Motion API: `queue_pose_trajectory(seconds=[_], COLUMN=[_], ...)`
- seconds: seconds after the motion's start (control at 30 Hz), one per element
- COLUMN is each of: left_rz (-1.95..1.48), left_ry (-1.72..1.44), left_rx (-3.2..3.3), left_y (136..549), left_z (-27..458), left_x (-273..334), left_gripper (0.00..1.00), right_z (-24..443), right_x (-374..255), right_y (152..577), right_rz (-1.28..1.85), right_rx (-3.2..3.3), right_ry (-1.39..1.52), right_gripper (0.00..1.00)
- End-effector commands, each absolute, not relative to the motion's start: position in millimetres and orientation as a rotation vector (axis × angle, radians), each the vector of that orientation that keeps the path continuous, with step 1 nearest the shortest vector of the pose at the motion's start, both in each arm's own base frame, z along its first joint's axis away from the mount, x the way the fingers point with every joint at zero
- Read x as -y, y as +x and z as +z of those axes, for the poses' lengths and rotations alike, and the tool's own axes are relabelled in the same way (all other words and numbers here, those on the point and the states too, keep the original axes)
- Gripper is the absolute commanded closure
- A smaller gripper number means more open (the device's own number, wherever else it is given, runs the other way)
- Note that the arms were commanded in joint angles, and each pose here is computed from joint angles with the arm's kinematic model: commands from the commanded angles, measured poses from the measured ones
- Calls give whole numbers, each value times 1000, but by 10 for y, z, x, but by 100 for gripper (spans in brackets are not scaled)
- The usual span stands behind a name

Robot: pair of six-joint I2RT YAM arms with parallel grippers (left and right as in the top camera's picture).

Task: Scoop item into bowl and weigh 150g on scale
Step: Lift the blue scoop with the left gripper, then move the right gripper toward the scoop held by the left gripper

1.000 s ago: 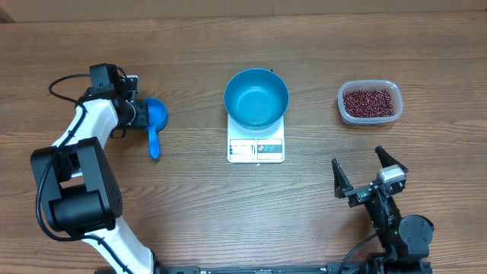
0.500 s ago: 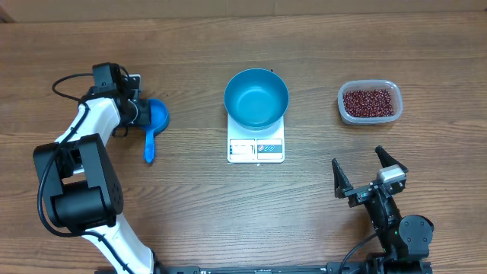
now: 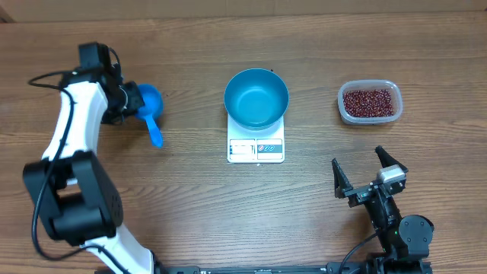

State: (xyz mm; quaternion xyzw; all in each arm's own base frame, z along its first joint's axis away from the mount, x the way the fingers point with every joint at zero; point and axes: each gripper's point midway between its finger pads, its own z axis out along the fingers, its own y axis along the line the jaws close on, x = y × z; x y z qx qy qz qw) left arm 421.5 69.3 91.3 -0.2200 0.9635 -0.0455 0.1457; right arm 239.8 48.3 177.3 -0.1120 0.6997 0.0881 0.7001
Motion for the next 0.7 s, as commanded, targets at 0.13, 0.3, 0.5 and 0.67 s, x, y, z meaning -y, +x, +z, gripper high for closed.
queue_pose_trajectory(seconds=[0.13,0.3,0.5,0.67], left_rz=[-242,-222,-228,-228], left_ry=[-813,-946,-1137,-1272], left_rx=[-2607,-2538,-2527,-2533], left_y=[4007,3825,3613,3485], left_z=[1821,2054,2068,2012], left_x=[-541,-574,-545,-520], left_gripper=[96,96,96,96], right_z=[1759,1759,1762,1870], right_x=[-483,-483,-592,-700], right_y=[2398,2398,2362,2316], right_rz=[199,199,253,371], right_rx=[-1553,-1553,-1546,-1511], right_ry=[-244,-244,-295,-282], right_gripper=[0,0,0,0])
